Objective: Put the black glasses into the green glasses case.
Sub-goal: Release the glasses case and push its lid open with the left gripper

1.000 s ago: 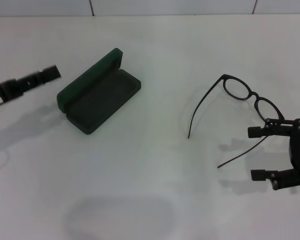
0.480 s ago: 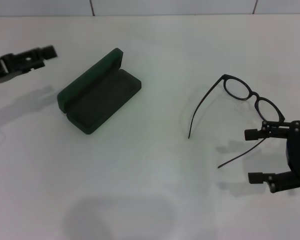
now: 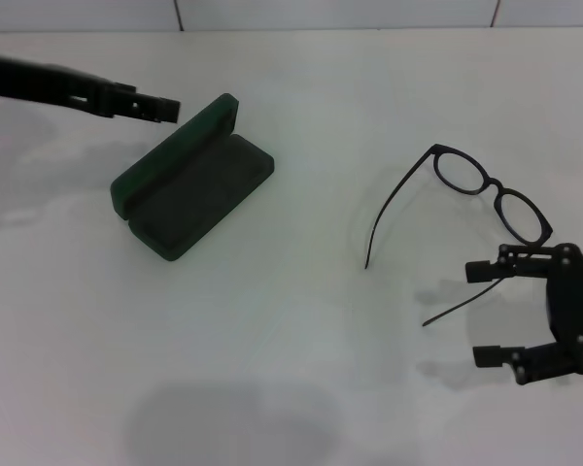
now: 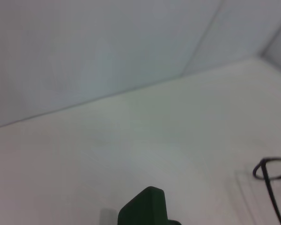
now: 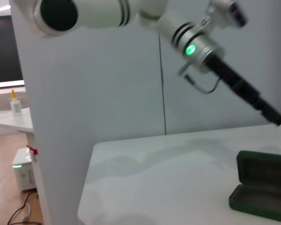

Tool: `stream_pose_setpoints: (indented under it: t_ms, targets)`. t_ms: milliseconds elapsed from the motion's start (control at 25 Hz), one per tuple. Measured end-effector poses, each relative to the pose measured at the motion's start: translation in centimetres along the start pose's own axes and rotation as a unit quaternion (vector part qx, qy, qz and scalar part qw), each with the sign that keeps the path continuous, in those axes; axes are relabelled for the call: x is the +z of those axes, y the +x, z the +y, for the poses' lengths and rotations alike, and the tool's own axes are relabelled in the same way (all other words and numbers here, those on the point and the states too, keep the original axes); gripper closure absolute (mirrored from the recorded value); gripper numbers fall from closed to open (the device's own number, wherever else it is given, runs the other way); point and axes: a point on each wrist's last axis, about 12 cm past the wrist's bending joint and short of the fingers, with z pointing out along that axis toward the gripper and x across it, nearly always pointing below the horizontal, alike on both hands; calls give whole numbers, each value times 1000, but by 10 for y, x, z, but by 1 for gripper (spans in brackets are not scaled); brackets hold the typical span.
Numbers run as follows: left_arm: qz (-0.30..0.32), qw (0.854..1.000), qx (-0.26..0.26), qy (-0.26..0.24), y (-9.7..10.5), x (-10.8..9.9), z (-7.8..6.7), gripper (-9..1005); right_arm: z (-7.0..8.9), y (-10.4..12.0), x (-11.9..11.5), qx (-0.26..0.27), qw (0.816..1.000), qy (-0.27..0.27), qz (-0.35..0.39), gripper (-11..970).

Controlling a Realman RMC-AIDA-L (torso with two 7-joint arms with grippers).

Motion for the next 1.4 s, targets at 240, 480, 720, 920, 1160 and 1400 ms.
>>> stream_pose_setpoints:
  t_ms: [240, 480, 720, 920, 1160, 1400]
  targets:
    - [74, 996, 49, -30, -27, 19, -11, 146, 0, 0, 6, -4, 1000, -7, 7, 123]
    - [141, 983, 85, -84, -35, 49, -17, 148, 1, 1, 6, -4, 1000, -7, 8, 123]
    - [155, 979, 88, -94, -35, 59, -18, 149, 2, 2, 5, -2, 1000, -6, 8, 123]
    - [164, 976, 99, -106, -32, 65, -18, 151, 2, 2, 5, -2, 1000, -5, 8, 124]
    - [168, 975, 104, -105, -30, 69, -19, 153, 2, 2, 5, -2, 1000, -5, 8, 124]
    - [165, 975, 109, -105, -30, 69, -20, 156, 2, 2, 5, -2, 1000, -4, 8, 125]
